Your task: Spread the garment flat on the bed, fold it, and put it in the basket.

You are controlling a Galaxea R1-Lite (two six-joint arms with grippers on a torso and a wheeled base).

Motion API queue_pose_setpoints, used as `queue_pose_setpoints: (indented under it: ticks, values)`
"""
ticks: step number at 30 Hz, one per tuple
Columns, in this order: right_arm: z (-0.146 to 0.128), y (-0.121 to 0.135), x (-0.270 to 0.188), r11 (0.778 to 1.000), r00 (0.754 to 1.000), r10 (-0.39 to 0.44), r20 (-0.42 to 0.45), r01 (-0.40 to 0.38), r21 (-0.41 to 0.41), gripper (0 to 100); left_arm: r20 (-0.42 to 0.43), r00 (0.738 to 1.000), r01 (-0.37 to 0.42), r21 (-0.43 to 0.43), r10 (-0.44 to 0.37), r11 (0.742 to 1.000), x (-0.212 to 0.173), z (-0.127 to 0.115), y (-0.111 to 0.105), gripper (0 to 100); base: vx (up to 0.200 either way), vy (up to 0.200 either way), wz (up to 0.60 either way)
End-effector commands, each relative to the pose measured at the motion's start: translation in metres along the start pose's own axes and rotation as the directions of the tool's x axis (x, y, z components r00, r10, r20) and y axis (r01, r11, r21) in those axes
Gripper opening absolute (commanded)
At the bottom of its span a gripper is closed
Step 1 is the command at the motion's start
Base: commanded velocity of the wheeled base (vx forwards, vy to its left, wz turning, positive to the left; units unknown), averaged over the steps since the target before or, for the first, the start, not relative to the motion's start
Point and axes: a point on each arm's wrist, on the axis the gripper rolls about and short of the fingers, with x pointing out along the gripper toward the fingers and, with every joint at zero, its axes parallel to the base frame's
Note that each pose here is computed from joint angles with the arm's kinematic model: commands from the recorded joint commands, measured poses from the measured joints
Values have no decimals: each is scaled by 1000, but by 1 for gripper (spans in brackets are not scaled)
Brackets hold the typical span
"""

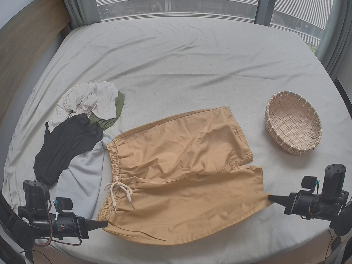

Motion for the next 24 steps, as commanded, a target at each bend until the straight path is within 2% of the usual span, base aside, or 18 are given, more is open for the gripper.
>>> queue_pose_setpoints:
  ticks: [1, 4, 6, 8, 9, 12, 18, 24]
  values:
    - [26, 9, 8, 998, 988, 69, 139, -69, -6, 0, 120, 991, 58, 24, -60, 998, -3, 15, -8, 0, 0, 0, 0]
    - [34, 12, 11, 996, 983, 85, 165, -84, -11, 0, 162, 984, 75, 16, -77, 997, -3, 21, -10, 0, 0, 0, 0]
    - [49, 15, 16, 994, 971, 108, 214, -106, -21, 0, 196, 976, 102, -16, -97, 995, 0, 26, -12, 0, 0, 0, 0]
    - [50, 15, 17, 994, 970, 108, 217, -106, -22, 0, 199, 975, 104, -19, -98, 994, 0, 26, -12, 0, 0, 0, 0]
    - [67, 18, 22, 992, 955, 129, 267, -125, -31, 0, 232, 970, 89, -32, -79, 996, 4, 30, -11, 0, 0, 0, 0]
    - [79, 18, 29, 990, 944, 139, 299, -136, -29, 0, 250, 967, 62, -45, -49, 997, 11, 33, -5, 0, 0, 0, 0]
    - [95, 19, 44, 987, 931, 162, 328, -155, -45, 0, 263, 965, 29, -70, -9, 997, 23, 34, 3, 0, 0, 0, 0]
    - [111, 21, 57, 983, 915, 184, 359, -172, -66, 0, 312, 950, 62, -117, -23, 991, 28, 42, 5, 0, 0, 0, 0]
